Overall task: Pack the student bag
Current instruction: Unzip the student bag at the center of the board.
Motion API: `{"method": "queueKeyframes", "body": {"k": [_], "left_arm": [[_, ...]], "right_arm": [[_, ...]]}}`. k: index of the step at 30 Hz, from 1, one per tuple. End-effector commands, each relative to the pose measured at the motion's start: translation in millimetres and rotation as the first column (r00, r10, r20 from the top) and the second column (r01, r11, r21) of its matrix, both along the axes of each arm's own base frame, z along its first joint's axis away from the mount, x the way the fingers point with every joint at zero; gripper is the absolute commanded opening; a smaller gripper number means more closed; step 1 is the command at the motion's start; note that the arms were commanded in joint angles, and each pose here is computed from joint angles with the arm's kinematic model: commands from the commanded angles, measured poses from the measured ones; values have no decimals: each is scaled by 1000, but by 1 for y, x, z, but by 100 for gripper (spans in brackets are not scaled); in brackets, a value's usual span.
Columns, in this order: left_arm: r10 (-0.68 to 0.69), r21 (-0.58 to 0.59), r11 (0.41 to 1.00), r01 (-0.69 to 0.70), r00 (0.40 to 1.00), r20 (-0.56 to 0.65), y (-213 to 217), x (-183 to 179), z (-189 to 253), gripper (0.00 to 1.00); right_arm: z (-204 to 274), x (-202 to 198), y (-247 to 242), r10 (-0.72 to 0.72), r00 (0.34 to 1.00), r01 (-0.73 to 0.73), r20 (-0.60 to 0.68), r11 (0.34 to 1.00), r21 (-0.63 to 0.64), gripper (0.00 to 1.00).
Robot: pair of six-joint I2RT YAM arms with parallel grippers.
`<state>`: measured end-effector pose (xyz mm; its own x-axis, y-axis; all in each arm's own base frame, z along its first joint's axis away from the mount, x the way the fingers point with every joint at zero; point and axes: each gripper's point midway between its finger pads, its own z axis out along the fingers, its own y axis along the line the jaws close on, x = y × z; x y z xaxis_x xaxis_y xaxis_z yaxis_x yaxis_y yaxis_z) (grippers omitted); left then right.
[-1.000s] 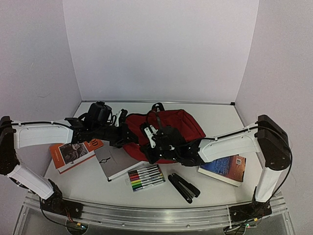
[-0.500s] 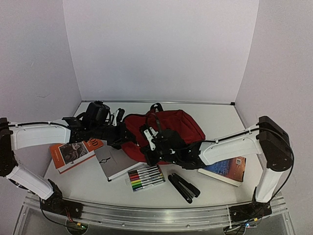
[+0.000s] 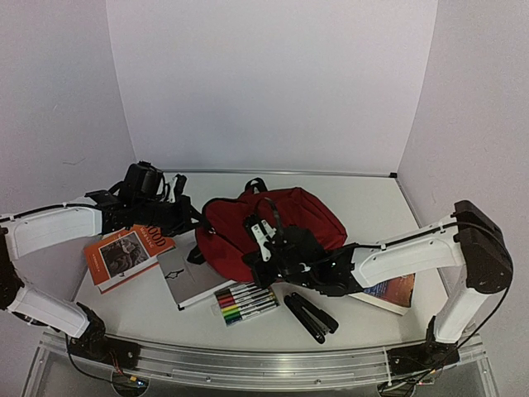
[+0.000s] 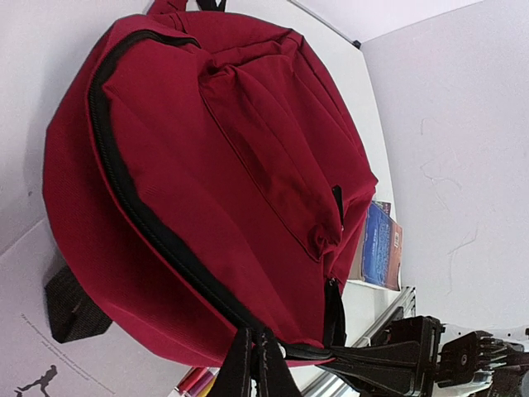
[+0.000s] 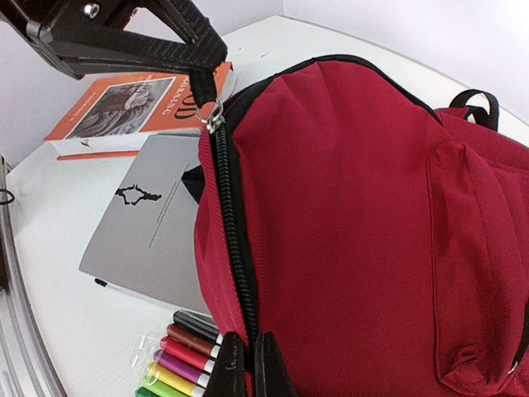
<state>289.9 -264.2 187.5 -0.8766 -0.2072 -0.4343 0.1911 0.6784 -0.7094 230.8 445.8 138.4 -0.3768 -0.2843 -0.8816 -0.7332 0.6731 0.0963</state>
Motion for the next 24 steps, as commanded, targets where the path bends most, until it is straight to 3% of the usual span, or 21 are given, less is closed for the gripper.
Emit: {"method": "queueKeyframes", "body": {"k": [1, 17, 24], "left_arm": [[46, -11, 999, -45, 995, 94, 24, 17, 28, 0], [-21, 140, 990, 11, 997, 75, 75, 89, 24, 0], [-22, 8, 1000, 21, 996, 84, 76, 107, 48, 0]], "right_arm": [[20, -11, -5, -11, 1000, 11, 0, 998, 56, 0], [39, -18, -21, -48, 998, 53, -38, 988, 147, 0], [48, -16, -30, -92, 994, 102, -60, 977, 189, 0]]}}
